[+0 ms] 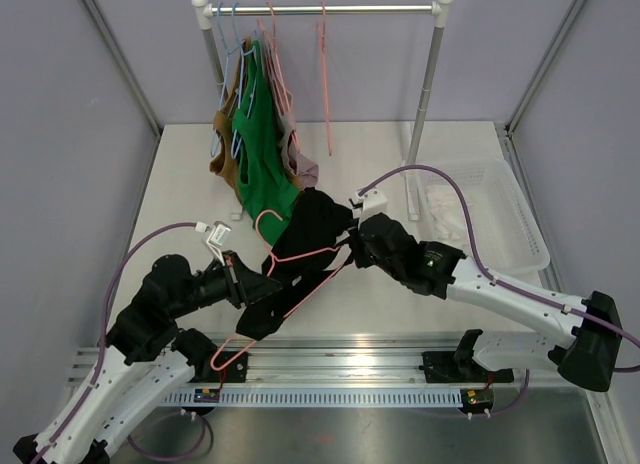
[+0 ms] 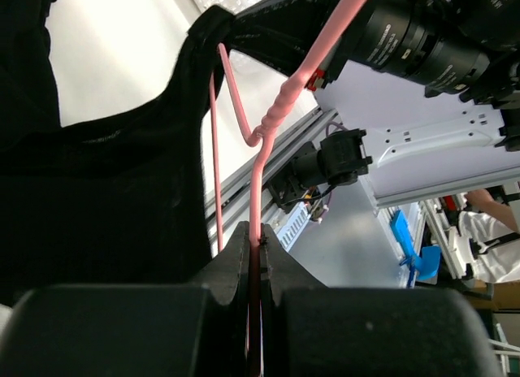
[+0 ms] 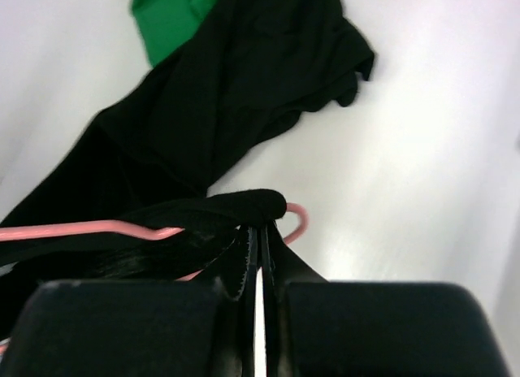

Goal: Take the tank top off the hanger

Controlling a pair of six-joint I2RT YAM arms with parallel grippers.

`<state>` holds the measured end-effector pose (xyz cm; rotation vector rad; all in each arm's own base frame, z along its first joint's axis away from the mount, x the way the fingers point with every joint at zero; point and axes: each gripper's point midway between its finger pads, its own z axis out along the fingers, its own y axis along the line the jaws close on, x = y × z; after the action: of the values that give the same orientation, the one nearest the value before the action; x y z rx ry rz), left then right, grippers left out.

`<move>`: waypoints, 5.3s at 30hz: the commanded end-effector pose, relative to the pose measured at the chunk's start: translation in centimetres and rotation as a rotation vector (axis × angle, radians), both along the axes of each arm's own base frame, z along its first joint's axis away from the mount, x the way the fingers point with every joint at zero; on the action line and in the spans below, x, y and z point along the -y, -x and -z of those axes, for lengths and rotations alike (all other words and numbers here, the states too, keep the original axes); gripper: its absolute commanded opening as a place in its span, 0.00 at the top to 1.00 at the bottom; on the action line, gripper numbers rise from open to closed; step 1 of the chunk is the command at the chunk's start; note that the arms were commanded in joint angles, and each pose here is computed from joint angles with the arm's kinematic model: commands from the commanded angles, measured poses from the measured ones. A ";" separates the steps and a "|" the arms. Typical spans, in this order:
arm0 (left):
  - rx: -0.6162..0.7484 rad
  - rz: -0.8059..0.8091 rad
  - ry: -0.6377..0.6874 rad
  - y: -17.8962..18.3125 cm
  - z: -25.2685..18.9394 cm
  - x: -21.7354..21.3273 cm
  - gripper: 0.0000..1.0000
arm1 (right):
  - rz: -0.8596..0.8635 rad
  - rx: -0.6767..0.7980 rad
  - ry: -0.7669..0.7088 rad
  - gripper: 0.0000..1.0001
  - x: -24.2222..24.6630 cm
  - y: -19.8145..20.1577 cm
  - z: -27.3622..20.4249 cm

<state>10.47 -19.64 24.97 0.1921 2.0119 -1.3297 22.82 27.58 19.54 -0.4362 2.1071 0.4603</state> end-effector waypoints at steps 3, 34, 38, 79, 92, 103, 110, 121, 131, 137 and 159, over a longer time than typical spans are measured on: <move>0.024 0.060 -0.026 0.4 0.7 0.5 1.00 | 0.279 0.077 0.101 1.00 6.4 -4.1 -2.1; 0.886 0.090 0.751 1.1 -19.8 2.0 1.00 | -0.180 0.094 -0.432 1.00 9.3 9.1 -12.6; 1.010 0.078 0.730 0.6 -23.2 4.3 1.00 | -0.235 0.068 -0.433 1.00 8.7 9.9 -12.5; 0.525 -0.639 -0.114 -13.8 -21.3 -0.3 1.00 | 0.037 -0.101 -0.250 0.01 6.8 2.7 -4.2; 0.454 -0.682 -0.362 -22.1 -23.3 4.8 1.00 | 0.060 -0.060 -0.298 0.01 8.9 4.4 -6.8; 0.455 -0.629 -0.405 -28.1 -23.4 7.0 1.00 | 0.053 -0.013 -0.306 0.01 10.9 6.0 -8.8; 0.507 -0.574 -0.435 -28.9 -23.6 8.4 1.00 | 0.039 -0.019 -0.284 0.01 10.3 5.5 -8.1; 0.619 -0.638 -0.412 -33.6 -24.8 10.1 1.00 | 0.012 -0.026 -0.319 0.01 10.0 6.2 -8.0; 0.690 -0.604 -0.245 -39.4 -25.2 11.3 1.00 | -0.042 -0.058 -0.360 0.00 8.9 7.0 -7.2; 0.733 -0.630 -0.237 -41.8 -24.7 12.2 1.00 | -0.070 -0.089 -0.361 0.01 7.9 6.9 -5.7; 0.635 -0.632 -0.225 -44.7 -20.6 12.4 1.00 | -0.105 -0.066 -0.374 0.01 7.7 7.2 -5.7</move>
<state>55.21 -31.90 41.81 0.0842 1.5996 -0.4732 15.41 19.54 24.12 -0.3084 2.0634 0.8899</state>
